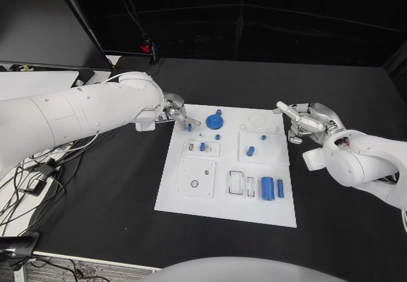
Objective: Assemble the parts on the task board
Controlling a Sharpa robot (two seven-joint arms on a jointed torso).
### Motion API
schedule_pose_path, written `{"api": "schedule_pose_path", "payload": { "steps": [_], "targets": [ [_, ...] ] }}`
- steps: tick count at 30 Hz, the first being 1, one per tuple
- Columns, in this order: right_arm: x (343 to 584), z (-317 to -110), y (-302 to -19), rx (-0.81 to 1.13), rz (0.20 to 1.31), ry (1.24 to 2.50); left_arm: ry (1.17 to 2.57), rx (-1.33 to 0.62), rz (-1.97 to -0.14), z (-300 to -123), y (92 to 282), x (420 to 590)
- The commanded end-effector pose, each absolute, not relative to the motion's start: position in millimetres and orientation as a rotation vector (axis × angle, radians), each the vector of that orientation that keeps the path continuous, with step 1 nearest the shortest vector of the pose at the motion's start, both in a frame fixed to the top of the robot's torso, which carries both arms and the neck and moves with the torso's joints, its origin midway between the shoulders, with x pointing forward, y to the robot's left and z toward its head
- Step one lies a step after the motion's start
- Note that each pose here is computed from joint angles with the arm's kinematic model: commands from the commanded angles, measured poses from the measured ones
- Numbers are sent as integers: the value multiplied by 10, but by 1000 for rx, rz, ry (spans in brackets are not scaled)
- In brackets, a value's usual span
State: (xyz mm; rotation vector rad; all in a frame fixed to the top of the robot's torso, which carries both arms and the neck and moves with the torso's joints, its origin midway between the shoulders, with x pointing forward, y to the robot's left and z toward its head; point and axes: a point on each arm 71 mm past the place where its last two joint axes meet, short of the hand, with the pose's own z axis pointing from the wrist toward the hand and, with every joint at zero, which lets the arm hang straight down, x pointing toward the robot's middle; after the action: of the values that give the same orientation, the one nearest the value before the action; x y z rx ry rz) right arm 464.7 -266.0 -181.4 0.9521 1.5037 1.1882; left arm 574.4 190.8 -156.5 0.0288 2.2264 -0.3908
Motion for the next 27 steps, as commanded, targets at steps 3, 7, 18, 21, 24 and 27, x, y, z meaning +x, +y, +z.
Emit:
{"api": "schedule_pose_path", "payload": {
  "steps": [3,7,18,21,24,27],
  "targets": [
    [4645,-1805,-2651,949,1199,1505,2240,26,-360,-1566,1925,5753],
    [4646,-1806,-2650,949,1199,1505,2239,28,-363,-1564,1912,5759],
    [4649,-1807,-2650,950,1197,1505,2248,46,-379,-1568,1859,5779],
    [4650,-1807,-2651,950,1197,1505,2252,50,-381,-1572,1852,5779],
    [4650,-1808,-2651,950,1197,1505,2255,55,-384,-1576,1836,5771],
    [4650,-1808,-2655,951,1196,1505,2260,62,-387,-1580,1812,5765]
  ]
}}
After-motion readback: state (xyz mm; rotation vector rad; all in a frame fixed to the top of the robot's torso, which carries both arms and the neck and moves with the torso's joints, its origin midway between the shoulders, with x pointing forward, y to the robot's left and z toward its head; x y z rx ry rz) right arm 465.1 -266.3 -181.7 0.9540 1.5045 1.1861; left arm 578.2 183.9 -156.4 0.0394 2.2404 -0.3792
